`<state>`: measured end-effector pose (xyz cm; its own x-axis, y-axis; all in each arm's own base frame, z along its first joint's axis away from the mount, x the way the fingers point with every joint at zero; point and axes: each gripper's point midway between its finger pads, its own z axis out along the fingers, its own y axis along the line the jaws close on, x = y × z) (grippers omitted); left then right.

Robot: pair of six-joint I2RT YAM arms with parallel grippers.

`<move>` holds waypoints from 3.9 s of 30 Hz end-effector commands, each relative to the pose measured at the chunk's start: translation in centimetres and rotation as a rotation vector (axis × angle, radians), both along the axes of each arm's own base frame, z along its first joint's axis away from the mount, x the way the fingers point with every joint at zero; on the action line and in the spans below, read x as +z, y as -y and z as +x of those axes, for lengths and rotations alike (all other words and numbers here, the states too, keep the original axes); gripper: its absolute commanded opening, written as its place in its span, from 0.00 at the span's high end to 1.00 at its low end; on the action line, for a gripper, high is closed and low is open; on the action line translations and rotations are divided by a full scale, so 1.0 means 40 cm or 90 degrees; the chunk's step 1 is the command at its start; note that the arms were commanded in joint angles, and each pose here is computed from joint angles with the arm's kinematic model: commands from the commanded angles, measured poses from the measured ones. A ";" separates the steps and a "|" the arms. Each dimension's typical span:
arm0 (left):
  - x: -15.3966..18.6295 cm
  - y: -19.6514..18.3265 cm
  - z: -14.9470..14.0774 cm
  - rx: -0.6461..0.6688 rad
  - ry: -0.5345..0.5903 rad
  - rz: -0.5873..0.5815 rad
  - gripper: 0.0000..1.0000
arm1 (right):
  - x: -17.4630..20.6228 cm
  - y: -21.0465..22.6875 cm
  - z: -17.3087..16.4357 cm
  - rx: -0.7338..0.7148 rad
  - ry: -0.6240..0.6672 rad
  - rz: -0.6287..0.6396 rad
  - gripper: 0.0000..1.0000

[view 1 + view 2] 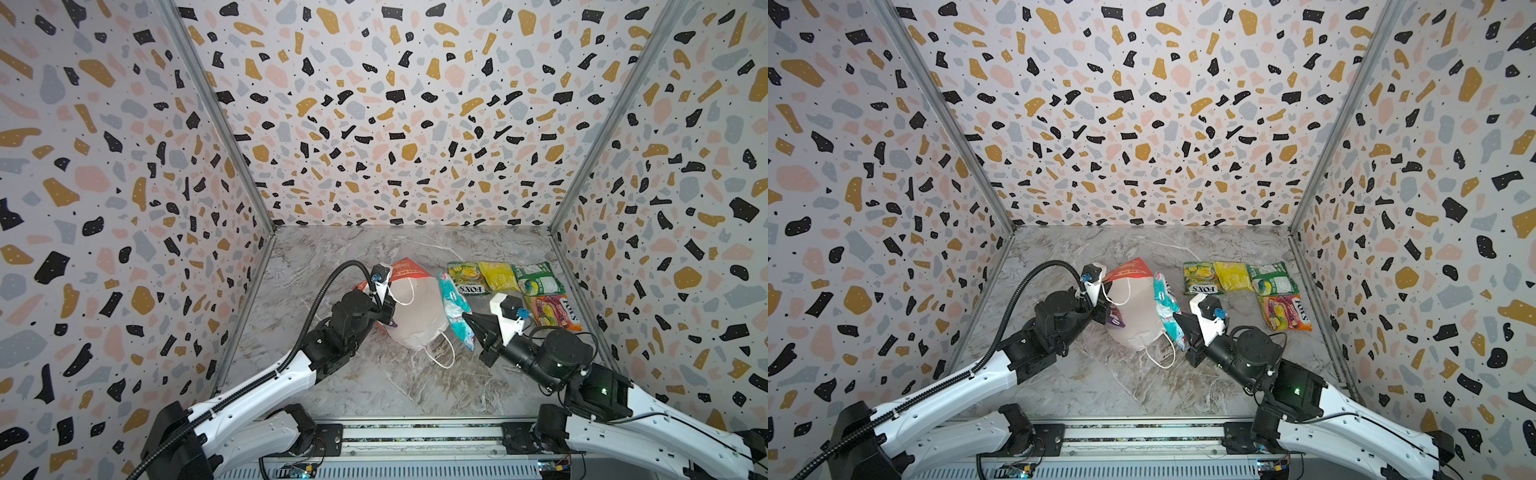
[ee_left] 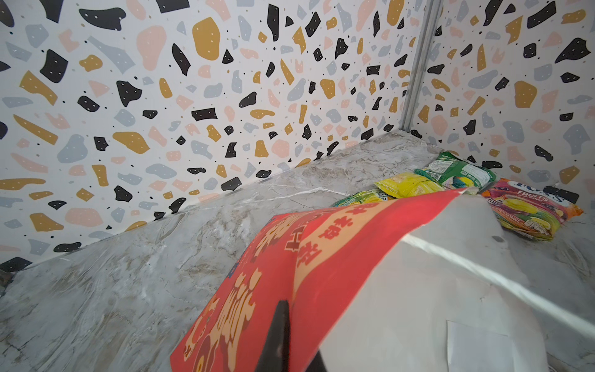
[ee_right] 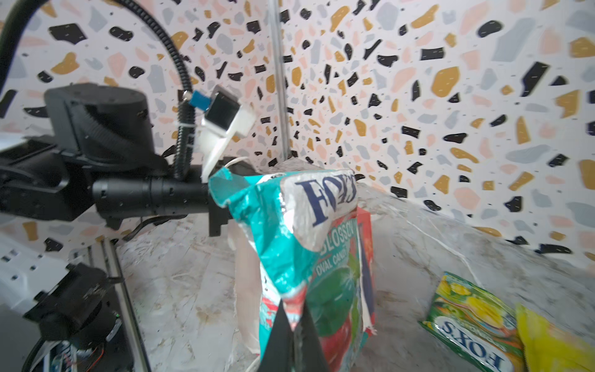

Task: Take the snacks out of the paper bag
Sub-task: Pick up the snack from the paper bag, then place the snack at the middle-right of the table, then pick up the snack from the paper bag.

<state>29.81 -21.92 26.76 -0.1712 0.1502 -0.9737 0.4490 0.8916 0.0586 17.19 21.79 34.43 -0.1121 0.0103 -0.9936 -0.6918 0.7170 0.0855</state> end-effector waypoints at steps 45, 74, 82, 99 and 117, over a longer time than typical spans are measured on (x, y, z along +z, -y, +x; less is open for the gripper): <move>0.024 -0.001 -0.003 -0.004 0.010 -0.028 1.00 | -0.639 0.441 0.443 -0.605 -0.483 -0.397 0.93; 0.012 0.021 0.007 -0.017 0.000 -0.024 1.00 | -0.675 0.428 0.425 -0.482 -0.586 -0.146 0.47; 0.013 0.023 0.008 -0.018 -0.002 -0.026 1.00 | -0.739 0.470 0.417 -0.542 -0.601 -0.181 0.46; 0.021 0.038 0.004 -0.039 -0.004 -0.023 1.00 | -0.415 0.366 0.448 -0.444 -0.401 -0.063 0.46; -0.032 0.061 -0.007 -0.076 -0.065 0.031 1.00 | -0.239 -0.112 0.063 0.046 -0.116 -0.010 0.83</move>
